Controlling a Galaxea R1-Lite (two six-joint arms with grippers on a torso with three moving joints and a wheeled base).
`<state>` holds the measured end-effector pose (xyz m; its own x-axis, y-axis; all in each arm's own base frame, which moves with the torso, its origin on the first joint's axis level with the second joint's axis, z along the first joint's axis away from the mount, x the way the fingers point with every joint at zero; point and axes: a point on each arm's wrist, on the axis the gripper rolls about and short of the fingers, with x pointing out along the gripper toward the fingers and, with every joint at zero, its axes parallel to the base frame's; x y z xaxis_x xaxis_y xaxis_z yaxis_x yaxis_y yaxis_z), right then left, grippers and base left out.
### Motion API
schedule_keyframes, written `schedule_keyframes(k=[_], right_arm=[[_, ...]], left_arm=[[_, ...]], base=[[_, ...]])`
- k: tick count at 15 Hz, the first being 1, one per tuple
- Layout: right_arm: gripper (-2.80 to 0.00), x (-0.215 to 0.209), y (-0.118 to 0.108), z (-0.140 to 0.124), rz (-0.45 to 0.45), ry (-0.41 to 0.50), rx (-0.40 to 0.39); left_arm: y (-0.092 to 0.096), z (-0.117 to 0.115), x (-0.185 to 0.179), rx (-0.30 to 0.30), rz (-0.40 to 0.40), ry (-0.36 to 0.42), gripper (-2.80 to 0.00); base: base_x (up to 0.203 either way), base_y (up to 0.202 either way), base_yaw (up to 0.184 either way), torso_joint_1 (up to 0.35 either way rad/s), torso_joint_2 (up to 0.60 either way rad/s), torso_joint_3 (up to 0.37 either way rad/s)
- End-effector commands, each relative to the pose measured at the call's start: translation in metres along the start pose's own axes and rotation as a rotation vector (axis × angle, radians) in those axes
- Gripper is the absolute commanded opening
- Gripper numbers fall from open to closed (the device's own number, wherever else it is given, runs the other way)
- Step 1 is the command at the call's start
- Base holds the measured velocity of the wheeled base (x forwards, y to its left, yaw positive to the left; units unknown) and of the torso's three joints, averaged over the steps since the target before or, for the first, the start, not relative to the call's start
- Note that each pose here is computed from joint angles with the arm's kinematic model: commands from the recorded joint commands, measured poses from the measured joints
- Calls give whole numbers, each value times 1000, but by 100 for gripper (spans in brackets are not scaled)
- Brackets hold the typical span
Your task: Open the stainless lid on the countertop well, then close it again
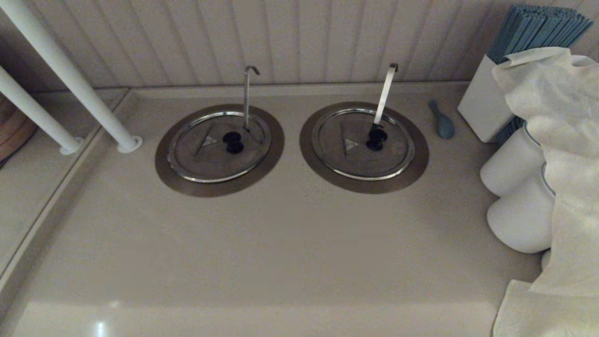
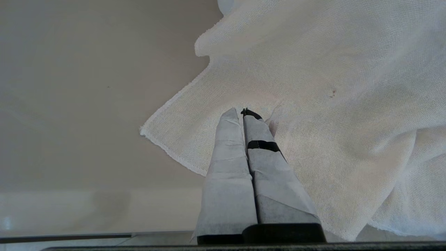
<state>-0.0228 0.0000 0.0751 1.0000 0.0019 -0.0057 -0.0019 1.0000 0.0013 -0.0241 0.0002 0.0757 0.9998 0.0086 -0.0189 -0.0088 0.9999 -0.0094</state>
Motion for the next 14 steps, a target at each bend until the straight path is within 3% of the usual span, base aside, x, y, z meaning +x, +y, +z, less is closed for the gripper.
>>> schedule_keyframes(k=[1,14], right_arm=[[-280,0,0,0,1,-1,2],[-280,0,0,0,1,0,2]], left_arm=[[0,0,0,-3,-2,1,-280],[0,1,1,-4,-1,-7,-280]], base=[[0,0,0,0,0,0],[0,0,0,0,0,0]])
